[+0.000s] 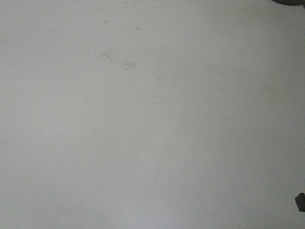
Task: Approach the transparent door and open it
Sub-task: 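Drive the base forward across the grey floor toward the glass door, then drive up to the glass sliding door and stop before its frame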
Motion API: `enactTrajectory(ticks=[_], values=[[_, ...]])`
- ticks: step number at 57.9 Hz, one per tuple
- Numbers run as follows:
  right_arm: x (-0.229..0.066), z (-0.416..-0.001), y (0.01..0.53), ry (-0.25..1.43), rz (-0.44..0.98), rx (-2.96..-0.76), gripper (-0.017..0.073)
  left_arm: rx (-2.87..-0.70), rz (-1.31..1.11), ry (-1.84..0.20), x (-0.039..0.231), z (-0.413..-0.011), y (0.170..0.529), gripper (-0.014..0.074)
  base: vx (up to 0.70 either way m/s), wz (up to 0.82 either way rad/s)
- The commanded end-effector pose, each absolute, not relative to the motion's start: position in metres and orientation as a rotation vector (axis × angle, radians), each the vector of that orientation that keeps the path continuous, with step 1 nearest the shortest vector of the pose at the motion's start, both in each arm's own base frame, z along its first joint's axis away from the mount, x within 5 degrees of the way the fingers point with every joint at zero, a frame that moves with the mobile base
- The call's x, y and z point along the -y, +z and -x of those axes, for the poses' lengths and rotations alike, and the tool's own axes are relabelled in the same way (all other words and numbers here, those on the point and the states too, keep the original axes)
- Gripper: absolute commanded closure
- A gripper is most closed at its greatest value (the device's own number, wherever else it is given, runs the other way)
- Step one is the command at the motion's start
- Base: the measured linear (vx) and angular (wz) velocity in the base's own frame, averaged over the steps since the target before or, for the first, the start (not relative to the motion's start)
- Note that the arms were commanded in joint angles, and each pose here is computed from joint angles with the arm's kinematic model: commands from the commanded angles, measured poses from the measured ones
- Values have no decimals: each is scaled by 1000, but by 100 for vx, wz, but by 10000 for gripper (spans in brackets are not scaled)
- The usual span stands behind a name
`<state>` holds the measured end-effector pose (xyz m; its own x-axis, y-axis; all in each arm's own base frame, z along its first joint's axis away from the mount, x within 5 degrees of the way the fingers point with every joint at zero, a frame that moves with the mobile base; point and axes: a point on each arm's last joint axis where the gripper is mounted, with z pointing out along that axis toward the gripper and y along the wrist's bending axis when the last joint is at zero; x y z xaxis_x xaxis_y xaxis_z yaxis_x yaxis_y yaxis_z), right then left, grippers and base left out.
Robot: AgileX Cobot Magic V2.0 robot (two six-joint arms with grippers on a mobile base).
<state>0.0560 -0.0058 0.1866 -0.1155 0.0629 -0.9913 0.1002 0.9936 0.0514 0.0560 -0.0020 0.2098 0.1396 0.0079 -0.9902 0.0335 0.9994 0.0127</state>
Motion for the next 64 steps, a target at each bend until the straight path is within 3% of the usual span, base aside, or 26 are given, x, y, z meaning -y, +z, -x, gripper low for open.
enactTrajectory(ticks=[1,64], values=[[5,-56,193,-36,-108,-1596,568,-1350,-29,-31,2,-54,213,600,49,36],[5,-56,193,-36,-108,-1596,568,-1350,-29,-31,2,-54,213,600,53,58]])
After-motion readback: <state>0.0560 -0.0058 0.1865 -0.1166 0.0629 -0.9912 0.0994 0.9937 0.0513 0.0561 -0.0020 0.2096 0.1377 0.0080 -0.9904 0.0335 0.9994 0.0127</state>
